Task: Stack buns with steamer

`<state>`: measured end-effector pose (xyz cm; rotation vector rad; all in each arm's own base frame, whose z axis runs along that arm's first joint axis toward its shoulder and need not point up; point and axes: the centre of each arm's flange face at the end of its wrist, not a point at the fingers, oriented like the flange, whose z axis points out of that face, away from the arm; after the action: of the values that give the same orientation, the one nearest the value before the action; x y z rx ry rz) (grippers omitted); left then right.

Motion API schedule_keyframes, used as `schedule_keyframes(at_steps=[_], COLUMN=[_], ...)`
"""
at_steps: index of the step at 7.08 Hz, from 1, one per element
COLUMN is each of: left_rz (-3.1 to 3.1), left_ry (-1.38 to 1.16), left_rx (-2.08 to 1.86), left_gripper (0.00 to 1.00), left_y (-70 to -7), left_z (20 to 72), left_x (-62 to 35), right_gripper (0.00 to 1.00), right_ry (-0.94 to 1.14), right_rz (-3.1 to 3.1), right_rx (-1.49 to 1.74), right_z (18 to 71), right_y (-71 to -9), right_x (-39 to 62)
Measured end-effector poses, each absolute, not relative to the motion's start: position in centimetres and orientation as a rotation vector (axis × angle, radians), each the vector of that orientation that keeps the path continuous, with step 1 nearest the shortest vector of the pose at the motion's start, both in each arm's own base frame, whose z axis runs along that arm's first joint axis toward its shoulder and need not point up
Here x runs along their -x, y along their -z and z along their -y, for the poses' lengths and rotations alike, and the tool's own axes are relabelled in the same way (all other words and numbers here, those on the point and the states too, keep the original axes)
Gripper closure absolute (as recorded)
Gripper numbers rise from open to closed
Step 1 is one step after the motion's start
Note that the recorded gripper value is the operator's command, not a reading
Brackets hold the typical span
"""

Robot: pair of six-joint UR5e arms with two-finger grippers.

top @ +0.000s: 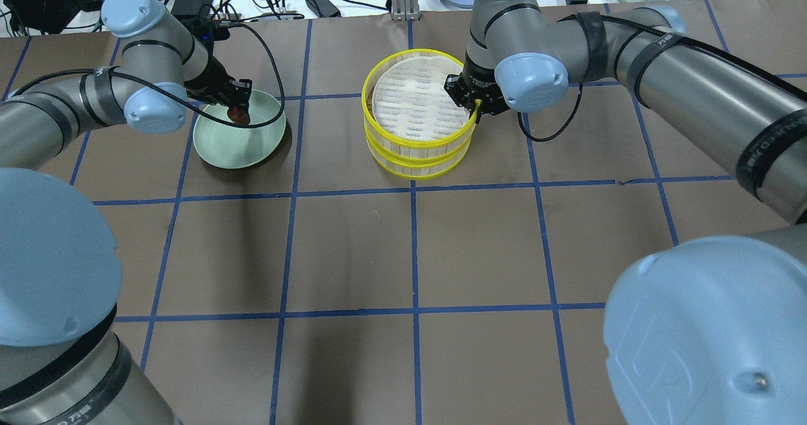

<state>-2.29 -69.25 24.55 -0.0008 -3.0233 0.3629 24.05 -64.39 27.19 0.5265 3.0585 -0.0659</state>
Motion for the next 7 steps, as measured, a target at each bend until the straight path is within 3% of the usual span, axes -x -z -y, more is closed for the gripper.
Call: schedule_keyframes(at_steps=[2, 3, 7], left_rz=[2.939, 2.869, 2.661], left_ry=[-0.439, -0.458, -0.393], left_rx=[-0.207, -0.299, -0.52], left_gripper=[1.0, 1.0, 1.0], left_y=[-29.4, -31.6, -35.5], left_z=[68.6, 67.9, 64.9], left_x=[8.4, 12.2, 22.1], right_gripper=[0.81, 0.71, 0.04], right_ry=[0.059, 0.059, 0.06], right_rz=[-3.059, -3.058, -3.055], right_rx=[-0.534, -0.538, -0.558], right_z=[64.3, 64.2, 64.1], right_y=[-27.1, -27.1, -27.3], right_x=[-24.1, -24.1, -24.4])
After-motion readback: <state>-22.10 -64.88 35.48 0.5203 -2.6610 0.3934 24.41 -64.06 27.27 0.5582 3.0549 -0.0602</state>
